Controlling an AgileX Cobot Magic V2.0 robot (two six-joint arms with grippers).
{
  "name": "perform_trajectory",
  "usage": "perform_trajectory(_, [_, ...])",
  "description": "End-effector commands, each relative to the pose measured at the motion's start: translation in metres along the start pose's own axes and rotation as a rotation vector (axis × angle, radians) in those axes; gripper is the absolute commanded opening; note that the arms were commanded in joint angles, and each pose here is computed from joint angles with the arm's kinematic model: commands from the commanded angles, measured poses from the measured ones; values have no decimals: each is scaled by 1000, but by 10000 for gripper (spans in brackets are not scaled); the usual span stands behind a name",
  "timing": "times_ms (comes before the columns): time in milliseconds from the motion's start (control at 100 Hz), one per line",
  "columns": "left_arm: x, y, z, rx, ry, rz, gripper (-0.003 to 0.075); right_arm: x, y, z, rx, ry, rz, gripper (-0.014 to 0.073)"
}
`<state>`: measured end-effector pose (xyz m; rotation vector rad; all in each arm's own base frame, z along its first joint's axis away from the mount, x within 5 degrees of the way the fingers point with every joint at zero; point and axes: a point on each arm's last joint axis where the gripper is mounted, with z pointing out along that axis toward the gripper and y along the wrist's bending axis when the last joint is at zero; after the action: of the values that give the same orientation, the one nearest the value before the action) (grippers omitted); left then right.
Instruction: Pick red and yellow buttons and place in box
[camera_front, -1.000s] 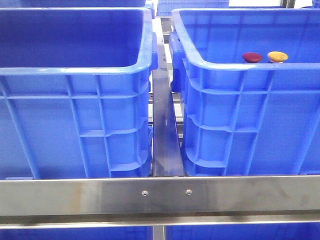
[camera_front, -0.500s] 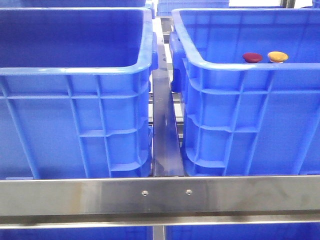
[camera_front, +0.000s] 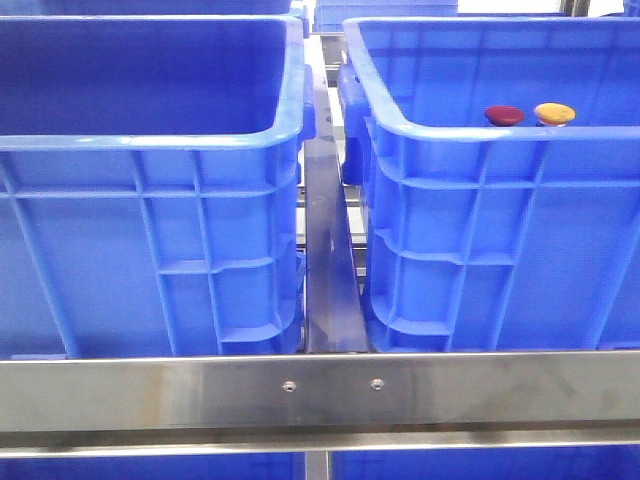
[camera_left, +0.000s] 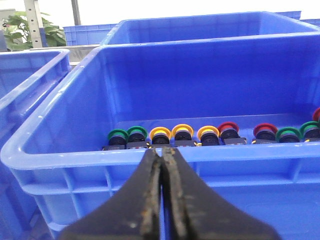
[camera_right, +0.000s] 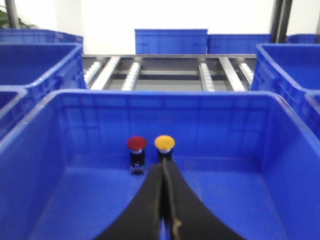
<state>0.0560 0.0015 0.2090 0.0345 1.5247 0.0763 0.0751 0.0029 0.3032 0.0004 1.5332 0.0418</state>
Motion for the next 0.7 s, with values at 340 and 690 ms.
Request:
perform_trajectory(340, [8,-1,-1,4,-64,-10,-20,32,-6,-12,55,-136,10,-60])
perform_trajectory(690, [8,-1,-1,4,-64,-10,-20,86,-6,-26,53,-131,43,-60])
